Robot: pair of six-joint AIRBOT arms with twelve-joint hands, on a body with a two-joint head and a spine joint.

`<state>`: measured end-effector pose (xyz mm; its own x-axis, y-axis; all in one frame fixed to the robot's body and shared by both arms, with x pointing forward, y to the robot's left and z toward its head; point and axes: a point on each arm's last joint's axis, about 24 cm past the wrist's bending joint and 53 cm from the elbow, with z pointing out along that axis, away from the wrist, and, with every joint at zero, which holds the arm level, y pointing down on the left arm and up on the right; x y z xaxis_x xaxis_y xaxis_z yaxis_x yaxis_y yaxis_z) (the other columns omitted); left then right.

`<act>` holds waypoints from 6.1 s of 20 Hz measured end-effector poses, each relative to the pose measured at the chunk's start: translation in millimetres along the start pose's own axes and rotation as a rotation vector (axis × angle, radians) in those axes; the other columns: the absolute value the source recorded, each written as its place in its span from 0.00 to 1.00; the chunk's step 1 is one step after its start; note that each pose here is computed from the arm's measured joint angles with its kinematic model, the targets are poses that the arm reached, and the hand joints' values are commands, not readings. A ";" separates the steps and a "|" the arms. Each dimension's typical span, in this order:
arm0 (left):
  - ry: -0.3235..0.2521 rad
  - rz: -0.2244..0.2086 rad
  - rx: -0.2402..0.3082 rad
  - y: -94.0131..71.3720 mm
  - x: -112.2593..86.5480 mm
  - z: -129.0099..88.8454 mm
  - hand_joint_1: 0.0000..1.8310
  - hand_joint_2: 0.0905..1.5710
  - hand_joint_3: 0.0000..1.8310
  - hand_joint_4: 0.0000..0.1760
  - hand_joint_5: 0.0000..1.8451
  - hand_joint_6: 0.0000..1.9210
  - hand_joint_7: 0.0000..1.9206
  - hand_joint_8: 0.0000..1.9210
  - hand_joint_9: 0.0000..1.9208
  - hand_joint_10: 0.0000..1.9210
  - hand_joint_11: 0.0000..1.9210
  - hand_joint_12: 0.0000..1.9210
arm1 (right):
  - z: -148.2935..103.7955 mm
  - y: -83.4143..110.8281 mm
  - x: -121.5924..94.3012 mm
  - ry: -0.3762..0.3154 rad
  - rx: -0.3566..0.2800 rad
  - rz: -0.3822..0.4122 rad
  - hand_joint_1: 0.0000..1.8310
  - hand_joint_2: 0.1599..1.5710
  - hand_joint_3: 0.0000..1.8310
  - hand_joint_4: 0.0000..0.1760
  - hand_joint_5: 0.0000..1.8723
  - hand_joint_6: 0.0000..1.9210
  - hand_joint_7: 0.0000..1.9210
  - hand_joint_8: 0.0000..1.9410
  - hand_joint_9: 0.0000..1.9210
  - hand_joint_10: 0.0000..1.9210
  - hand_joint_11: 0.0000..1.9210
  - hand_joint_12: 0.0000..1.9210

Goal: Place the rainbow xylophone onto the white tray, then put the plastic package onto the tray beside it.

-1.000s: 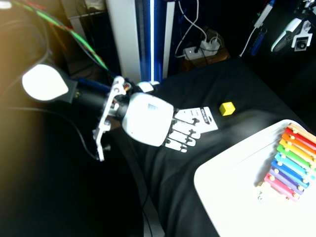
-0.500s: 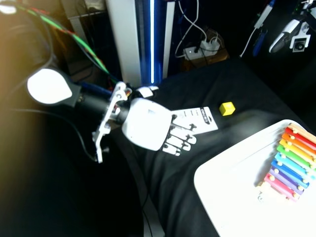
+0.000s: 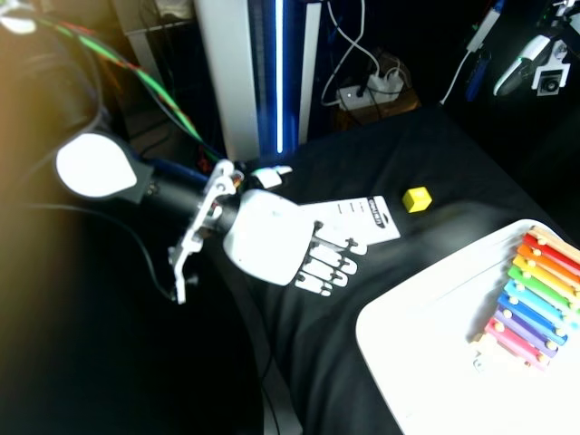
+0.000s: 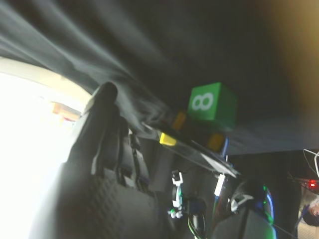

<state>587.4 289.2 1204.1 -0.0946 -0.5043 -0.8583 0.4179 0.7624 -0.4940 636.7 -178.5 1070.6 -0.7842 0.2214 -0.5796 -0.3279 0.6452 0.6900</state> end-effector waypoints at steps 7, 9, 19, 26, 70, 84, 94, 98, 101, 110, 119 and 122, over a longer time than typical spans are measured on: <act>0.000 0.000 0.001 -0.3 0.1 0.0 0.40 0.38 0.00 0.21 0.02 0.00 0.03 0.00 0.06 0.00 0.00 0.22 | 1.6 -5.9 -0.5 -0.004 0.017 0.006 0.31 0.33 0.00 0.13 0.06 0.00 0.11 0.00 0.12 0.00 0.10 0.33; -0.001 -0.008 -0.003 0.8 2.2 -0.3 0.41 0.40 0.00 0.16 0.02 0.00 0.03 0.00 0.05 0.00 0.00 0.19 | 1.6 -6.7 -0.2 -0.003 0.020 0.003 0.35 0.37 0.00 0.04 0.08 0.00 0.12 0.00 0.14 0.01 0.09 0.36; 0.004 -0.018 -0.001 0.1 5.7 -0.8 0.43 0.40 0.00 0.21 0.02 0.00 0.02 0.00 0.05 0.00 0.00 0.20 | 1.3 -3.2 -4.3 -0.019 0.004 0.033 0.67 0.62 0.00 0.00 0.42 0.00 0.46 0.01 0.54 0.03 0.37 0.56; 0.008 -0.029 -0.003 0.5 10.1 -1.4 0.44 0.40 0.00 0.19 0.03 0.00 0.03 0.00 0.06 0.00 0.00 0.20 | 0.8 -4.0 -6.3 -0.024 0.005 0.040 0.65 0.72 0.00 0.04 0.45 0.59 0.48 0.60 0.62 0.01 0.38 0.60; 0.033 -0.052 -0.020 5.1 24.6 -2.4 0.44 0.40 0.00 0.00 0.00 0.00 0.02 0.00 0.06 0.00 0.00 0.21 | -10.4 52.1 -69.9 -0.204 -0.159 -0.050 0.67 0.74 0.00 0.00 0.36 0.64 0.51 0.61 0.77 0.01 0.57 0.55; 0.038 -0.059 -0.021 5.3 27.8 -2.8 0.43 0.40 0.00 0.00 0.00 0.00 0.02 0.01 0.05 0.00 0.00 0.18 | -8.5 86.8 -123.0 -0.327 -0.245 -0.105 0.69 0.71 0.00 0.00 0.41 0.57 0.54 0.57 0.80 0.04 0.62 0.59; 0.043 -0.068 -0.022 5.5 30.7 -3.1 0.46 0.38 0.00 0.00 0.00 0.00 0.03 0.00 0.05 0.00 0.00 0.13 | 14.0 85.6 -151.2 -0.383 -0.231 -0.097 0.69 0.70 0.00 0.00 0.42 0.56 0.54 0.56 0.80 0.01 0.60 0.57; 0.046 -0.072 -0.019 4.6 31.4 -2.8 0.46 0.38 0.00 0.00 0.00 0.00 0.03 0.00 0.05 0.00 0.00 0.15 | 25.1 78.9 -161.5 -0.402 -0.204 -0.089 0.68 0.74 0.00 0.00 0.38 0.59 0.49 0.66 0.72 0.01 0.22 0.71; 0.048 -0.072 -0.019 4.6 32.0 -2.9 0.47 0.39 0.00 0.00 0.01 0.00 0.05 0.00 0.07 0.00 0.00 0.19 | 37.1 78.9 -166.3 -0.410 -0.203 -0.070 0.75 0.68 0.00 0.00 0.44 0.51 0.50 0.53 0.54 0.61 0.38 0.69; 0.046 -0.080 -0.005 1.1 31.5 -1.3 0.46 0.41 0.00 0.00 0.01 0.00 0.05 0.00 0.06 0.00 0.00 0.14 | 73.6 65.5 -172.7 -0.418 -0.149 -0.028 0.76 0.68 0.00 0.00 0.43 0.50 0.50 0.52 0.54 0.63 0.45 0.69; 0.046 -0.084 0.007 -1.1 32.9 -0.8 0.45 0.41 0.00 0.00 0.00 0.00 0.02 0.00 0.03 0.00 0.00 0.08 | 79.8 70.9 -207.4 -0.492 -0.139 0.011 0.73 0.73 0.00 0.00 0.42 0.70 0.40 0.59 0.46 0.65 0.43 0.53; 0.045 -0.093 0.014 -0.6 34.5 0.3 0.45 0.40 0.00 0.00 0.00 0.00 0.03 0.00 0.02 0.00 0.00 0.06 | 80.4 65.1 -212.4 -0.498 -0.108 -0.014 0.74 0.73 0.00 0.00 0.38 0.66 0.45 0.59 0.43 0.72 0.38 0.56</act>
<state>584.1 271.1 1174.8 -0.1741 -0.5535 -0.8144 0.4178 0.7074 -0.5701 824.3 -124.7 1203.8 -0.4414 0.5522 -0.7073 -0.4100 0.5770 0.7064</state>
